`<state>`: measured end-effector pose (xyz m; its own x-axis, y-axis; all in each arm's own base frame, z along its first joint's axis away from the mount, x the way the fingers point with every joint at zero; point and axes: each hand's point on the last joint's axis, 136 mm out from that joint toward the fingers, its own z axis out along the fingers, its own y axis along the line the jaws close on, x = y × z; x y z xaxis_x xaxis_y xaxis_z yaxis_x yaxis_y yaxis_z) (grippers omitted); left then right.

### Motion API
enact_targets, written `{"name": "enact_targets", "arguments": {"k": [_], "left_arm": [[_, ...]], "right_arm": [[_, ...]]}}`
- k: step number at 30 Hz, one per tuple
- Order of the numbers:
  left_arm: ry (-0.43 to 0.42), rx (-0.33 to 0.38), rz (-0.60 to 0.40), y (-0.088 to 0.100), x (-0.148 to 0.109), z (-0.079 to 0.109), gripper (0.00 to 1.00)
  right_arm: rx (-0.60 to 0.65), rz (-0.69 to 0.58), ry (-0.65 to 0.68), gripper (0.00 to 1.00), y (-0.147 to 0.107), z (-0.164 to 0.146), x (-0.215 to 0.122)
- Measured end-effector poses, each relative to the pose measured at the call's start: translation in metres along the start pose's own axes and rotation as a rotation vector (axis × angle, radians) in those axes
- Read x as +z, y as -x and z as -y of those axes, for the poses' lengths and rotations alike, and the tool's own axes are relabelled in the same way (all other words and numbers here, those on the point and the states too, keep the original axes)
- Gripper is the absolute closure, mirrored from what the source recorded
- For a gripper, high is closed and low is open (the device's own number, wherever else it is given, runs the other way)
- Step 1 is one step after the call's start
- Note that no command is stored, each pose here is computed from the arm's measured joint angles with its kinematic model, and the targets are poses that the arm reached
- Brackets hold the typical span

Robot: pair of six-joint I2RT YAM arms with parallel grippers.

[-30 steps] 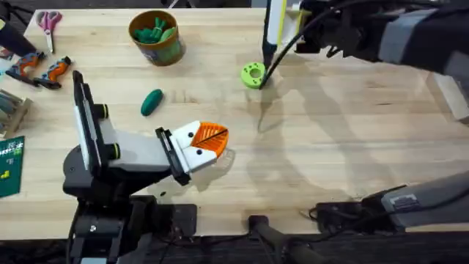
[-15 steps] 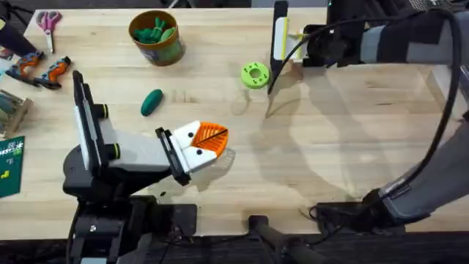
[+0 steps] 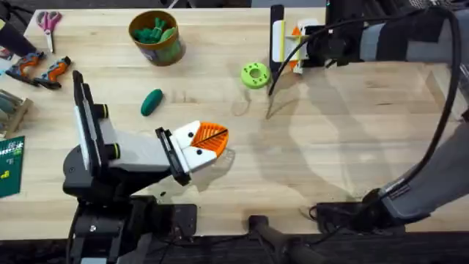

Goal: Pick up the gripper from the table and insert it into the empty holder that is missing its gripper. Then pick up a screw, insert it into the mounting hole, and use the screwdriver to tighten it. Finally, clean up the table by picking up the vegetable and placing it into the bucket.

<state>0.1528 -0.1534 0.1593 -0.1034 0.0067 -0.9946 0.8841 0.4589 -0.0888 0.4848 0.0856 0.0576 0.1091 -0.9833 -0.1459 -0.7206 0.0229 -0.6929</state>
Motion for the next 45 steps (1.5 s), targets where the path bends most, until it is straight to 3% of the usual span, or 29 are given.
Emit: {"name": "enact_targets", "arguments": {"k": [6,10,20,25,26,28,31,32,38,41,45], "left_arm": [[0.000,0.000,0.000,0.000,0.000,0.000,0.997],[0.000,0.000,0.000,0.000,0.000,0.000,0.997],[0.000,0.001,0.000,0.000,0.000,0.000,0.986],[0.000,0.003,0.000,0.000,0.000,0.000,0.862],[0.000,0.006,0.000,0.000,0.000,0.000,0.793],[0.000,0.005,0.000,0.000,0.000,0.000,0.580],[0.000,0.006,0.000,0.000,0.000,0.000,0.139],[-0.001,0.002,0.000,0.000,0.000,0.000,0.052],[0.009,0.011,0.004,0.001,0.000,-0.001,0.015],[0.062,0.008,0.011,0.003,0.000,-0.011,0.015],[0.186,-0.101,0.018,0.004,-0.003,-0.031,0.015]], "right_arm": [[0.105,0.000,-0.002,0.258,0.001,0.004,-0.002],[0.275,0.011,-0.006,0.054,0.008,0.009,-0.012],[0.670,0.118,-0.126,0.044,0.055,0.059,-0.089],[0.913,0.155,-0.147,0.045,0.064,0.069,-0.142],[0.964,0.154,-0.141,0.044,0.063,0.067,-0.154],[1.045,0.136,-0.114,0.045,0.060,0.058,-0.173],[1.132,0.088,-0.064,0.045,0.055,0.037,-0.201],[1.159,0.073,-0.048,0.045,0.053,0.030,-0.211],[1.343,0.036,-0.018,0.045,0.043,0.001,-0.264],[1.465,0.011,-0.029,0.045,0.031,-0.011,-0.286],[1.605,-0.052,-0.045,0.045,0.012,-0.025,-0.308]]}}
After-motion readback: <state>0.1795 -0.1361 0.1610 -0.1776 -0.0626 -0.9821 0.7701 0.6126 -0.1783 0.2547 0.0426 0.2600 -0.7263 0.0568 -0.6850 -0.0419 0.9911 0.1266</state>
